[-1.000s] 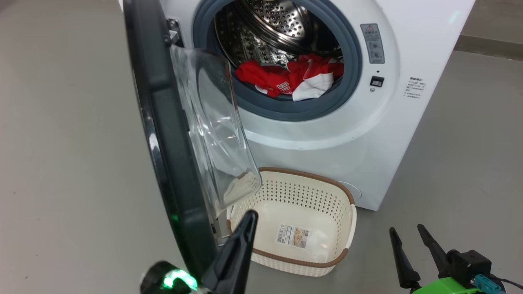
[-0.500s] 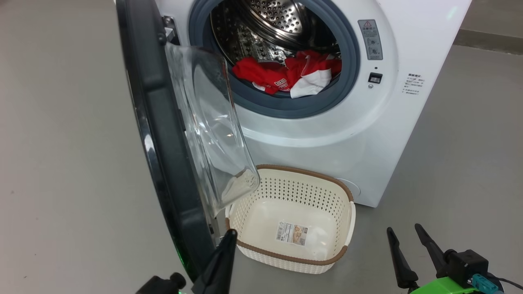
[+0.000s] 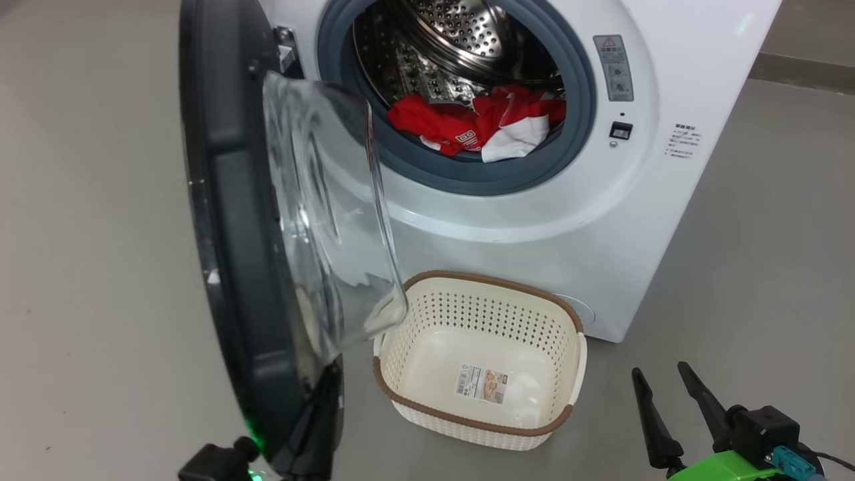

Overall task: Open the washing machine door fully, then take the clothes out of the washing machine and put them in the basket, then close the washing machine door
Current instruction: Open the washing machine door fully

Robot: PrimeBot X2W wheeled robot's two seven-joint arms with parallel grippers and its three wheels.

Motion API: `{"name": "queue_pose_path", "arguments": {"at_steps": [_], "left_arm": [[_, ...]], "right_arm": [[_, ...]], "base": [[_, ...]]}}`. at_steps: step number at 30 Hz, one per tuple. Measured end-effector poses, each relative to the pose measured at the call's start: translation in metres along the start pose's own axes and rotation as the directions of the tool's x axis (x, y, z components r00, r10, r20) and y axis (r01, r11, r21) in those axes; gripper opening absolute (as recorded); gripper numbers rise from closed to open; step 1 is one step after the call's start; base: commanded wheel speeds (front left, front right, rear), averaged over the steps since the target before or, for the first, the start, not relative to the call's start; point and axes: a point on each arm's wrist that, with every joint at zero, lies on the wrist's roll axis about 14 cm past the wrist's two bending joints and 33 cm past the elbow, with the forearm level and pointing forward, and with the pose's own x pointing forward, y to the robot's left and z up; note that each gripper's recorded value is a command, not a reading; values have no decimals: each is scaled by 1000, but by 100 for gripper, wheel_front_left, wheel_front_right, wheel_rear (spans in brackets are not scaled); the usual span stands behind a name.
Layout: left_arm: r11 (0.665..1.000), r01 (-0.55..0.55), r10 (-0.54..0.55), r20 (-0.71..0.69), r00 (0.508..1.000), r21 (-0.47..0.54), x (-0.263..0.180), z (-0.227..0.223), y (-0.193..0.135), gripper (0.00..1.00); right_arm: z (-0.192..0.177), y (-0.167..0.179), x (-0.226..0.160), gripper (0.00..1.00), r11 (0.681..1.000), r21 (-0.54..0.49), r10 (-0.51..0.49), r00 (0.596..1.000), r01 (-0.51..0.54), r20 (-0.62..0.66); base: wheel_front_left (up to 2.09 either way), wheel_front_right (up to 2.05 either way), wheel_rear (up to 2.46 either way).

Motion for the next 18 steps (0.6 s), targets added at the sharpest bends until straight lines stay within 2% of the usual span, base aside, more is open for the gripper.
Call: {"name": "queue_pose_path", "arguments": {"at_steps": [9,18], "left_arm": [[989,-136,133,61,989,48,-8,21,46,0],[957,-274,264,107,959,97,-18,38,93,0]], "right_arm": [[-2,11,5,100,999,-4,34,999,-34,-7],[-6,15,9,100,999,1,51,998,-51,-21]], "base": [[0,0,0],[0,0,0]]}}
